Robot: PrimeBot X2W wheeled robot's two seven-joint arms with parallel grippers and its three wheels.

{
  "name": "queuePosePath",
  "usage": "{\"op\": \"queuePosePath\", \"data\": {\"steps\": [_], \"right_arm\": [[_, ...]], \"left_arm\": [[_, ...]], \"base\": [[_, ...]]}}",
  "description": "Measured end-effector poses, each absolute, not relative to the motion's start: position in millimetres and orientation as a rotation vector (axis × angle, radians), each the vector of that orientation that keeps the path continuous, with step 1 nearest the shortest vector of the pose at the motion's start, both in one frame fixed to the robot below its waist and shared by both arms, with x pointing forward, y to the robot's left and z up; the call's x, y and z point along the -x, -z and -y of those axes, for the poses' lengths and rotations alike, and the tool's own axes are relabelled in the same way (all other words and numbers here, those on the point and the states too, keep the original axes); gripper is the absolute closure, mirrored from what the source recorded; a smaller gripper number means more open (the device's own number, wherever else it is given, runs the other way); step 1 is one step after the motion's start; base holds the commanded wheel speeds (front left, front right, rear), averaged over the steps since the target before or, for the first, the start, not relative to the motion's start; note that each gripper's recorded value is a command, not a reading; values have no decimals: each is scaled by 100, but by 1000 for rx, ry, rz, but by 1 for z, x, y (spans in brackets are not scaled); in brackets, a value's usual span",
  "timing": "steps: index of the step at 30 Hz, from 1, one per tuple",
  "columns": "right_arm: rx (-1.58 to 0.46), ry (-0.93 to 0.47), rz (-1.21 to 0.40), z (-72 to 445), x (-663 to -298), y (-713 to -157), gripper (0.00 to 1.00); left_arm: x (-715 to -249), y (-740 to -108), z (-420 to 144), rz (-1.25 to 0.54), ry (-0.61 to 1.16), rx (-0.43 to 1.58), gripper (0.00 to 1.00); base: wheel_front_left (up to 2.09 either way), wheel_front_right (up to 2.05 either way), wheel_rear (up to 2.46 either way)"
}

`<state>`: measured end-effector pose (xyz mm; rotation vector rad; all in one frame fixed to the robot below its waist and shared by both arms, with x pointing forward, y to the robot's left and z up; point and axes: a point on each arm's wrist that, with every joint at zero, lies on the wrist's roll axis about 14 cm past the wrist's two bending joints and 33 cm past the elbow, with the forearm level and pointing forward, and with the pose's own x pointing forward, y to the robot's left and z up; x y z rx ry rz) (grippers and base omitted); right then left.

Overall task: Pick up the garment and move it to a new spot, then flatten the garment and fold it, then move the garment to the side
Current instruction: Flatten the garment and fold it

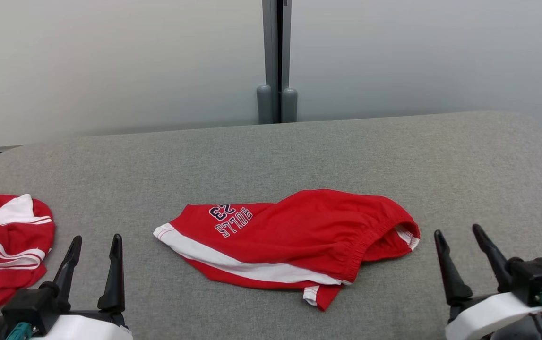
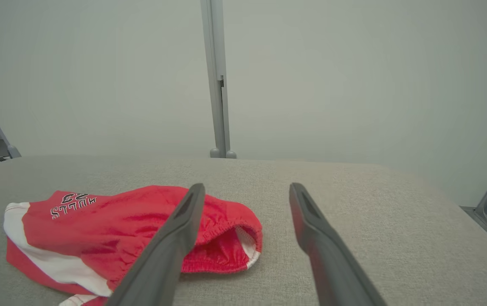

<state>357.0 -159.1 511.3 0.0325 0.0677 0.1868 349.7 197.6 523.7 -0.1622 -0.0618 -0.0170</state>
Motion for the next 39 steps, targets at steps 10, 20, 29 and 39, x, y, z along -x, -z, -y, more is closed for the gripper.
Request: {"op": "queuePosePath", "data": {"steps": [10,20,29,39], "right_arm": [[-108,-441,-387,70,-341,-426,0],[-166,-514,-411,40,-360,-409,100],[-141,-380,-366,94,-377,-419,100],[-115,-256,-365,140,-404,-425,100]], "left_arm": [[-366,-525,-199,70,32,150,0],[-378,-512,-201,49,27,148,0],[-394,-511,-185,50,77,157,0],[-420,-511,-164,62,140,177,0]], "base": [[0,0,0],[0,0,0],[0,0,0],[0,0,0]]}}
